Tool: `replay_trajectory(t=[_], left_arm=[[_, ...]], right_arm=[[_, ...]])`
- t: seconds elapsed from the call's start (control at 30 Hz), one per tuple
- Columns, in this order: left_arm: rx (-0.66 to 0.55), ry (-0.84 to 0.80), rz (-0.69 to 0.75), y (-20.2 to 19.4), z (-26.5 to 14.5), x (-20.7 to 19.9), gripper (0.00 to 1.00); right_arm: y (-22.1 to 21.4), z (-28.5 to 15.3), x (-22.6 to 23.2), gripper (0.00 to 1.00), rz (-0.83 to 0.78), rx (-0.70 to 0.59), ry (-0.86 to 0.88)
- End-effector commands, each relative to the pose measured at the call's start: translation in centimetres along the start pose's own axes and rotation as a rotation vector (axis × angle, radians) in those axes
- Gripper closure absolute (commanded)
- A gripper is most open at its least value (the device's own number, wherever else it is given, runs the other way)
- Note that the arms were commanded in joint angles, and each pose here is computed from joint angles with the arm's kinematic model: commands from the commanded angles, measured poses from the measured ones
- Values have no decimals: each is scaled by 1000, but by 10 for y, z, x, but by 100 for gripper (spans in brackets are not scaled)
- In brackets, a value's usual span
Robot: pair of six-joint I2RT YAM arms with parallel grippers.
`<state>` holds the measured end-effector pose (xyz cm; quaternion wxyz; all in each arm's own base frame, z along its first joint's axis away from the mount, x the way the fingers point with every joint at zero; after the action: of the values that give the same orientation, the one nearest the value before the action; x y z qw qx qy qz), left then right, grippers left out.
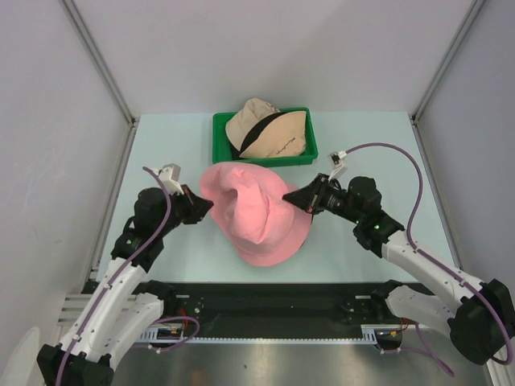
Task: Stack the hats
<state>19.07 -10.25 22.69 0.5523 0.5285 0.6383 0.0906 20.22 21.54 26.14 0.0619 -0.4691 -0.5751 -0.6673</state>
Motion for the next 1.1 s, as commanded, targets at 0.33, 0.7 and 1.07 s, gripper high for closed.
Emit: replay_trajectory(t=[0.33,0.7,1.07], left_arm=[[-53,-112,21,24,-5,-25,100],[-33,-113,21,19,1,-21,100],[-41,-90,23,19,1,-18,100]], right_arm=[[8,-10,12,90,8,-78,-17],[5,-1,19,53,-23,-62,63],[8,-9,33,45,-166,-97,-77]])
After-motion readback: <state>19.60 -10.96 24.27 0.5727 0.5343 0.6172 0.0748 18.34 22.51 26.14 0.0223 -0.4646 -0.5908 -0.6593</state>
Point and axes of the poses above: each gripper's point midway between its finger pads, its own z axis out along the fingers, its own x axis along the line the jaws close on, y = z × x, the point moved 7 cm from there along -z, back along the fingers, and after that the axes turned 6 degrees about -z, right-handed, at the moved point
